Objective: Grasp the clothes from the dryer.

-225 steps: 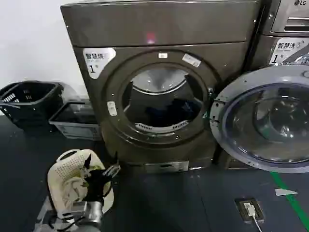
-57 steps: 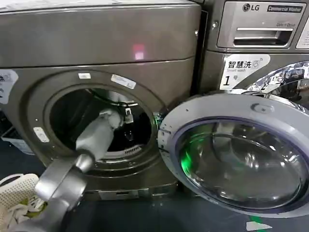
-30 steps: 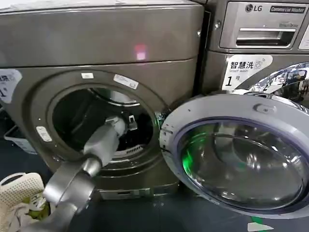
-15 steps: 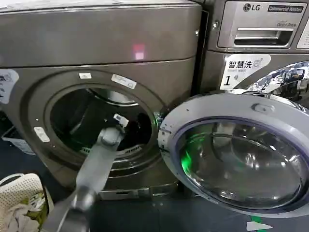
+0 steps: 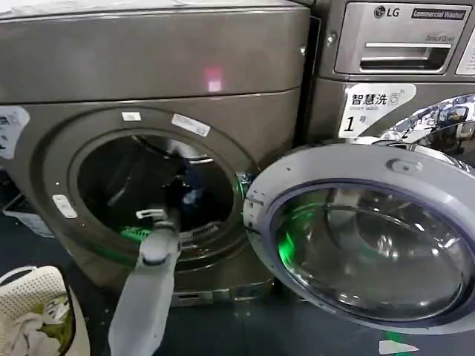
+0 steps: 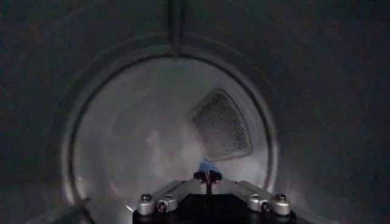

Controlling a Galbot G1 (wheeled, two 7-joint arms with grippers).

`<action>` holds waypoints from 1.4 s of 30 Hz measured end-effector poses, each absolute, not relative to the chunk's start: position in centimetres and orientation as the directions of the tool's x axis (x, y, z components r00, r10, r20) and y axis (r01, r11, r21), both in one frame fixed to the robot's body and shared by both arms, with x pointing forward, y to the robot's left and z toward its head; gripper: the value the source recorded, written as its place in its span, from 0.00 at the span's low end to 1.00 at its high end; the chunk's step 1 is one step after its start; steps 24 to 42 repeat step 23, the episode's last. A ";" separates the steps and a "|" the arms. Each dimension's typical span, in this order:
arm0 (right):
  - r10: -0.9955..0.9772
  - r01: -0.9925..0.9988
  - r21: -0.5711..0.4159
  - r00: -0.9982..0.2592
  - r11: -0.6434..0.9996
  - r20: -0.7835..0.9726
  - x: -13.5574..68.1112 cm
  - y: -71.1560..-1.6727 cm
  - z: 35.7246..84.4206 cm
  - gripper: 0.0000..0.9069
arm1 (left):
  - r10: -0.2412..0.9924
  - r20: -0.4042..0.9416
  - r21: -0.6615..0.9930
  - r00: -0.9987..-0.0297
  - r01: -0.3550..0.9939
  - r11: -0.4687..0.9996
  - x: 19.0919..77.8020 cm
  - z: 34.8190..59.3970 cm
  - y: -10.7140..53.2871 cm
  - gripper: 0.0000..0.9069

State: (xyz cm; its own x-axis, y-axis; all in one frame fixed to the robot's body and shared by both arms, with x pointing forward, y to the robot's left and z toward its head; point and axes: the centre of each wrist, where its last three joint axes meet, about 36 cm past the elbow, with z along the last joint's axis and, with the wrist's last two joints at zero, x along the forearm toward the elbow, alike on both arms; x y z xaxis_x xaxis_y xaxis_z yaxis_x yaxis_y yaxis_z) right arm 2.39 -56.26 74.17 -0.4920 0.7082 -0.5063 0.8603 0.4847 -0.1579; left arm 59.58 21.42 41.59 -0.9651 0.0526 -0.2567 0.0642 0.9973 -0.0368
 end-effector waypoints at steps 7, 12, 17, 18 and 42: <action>0.701 0.861 -0.156 -0.488 0.484 -0.520 2.3 -56.2 74.2 1.00 | 0.027 -0.270 -0.031 -0.963 0.037 0.999 59.1 41.6 20.9 0.00; 0.698 0.862 -0.160 -0.488 0.482 -0.524 2.1 -56.1 74.5 1.00 | 0.020 -0.273 -0.034 -0.962 0.030 0.999 58.8 41.7 20.7 0.00; 0.695 0.860 -0.161 -0.490 0.484 -0.527 1.9 -56.1 74.7 1.00 | 0.015 -0.269 -0.037 -0.963 0.026 0.999 58.6 41.8 20.8 0.00; 0.695 0.860 -0.162 -0.490 0.483 -0.526 1.9 -56.1 74.7 1.00 | 0.017 -0.269 -0.036 -0.963 0.028 0.999 58.6 41.9 20.8 0.00; 0.691 0.858 -0.170 -0.495 0.485 -0.527 1.9 -56.0 74.9 1.00 | 0.027 -0.270 -0.040 -0.962 0.039 0.998 58.7 42.1 20.4 0.00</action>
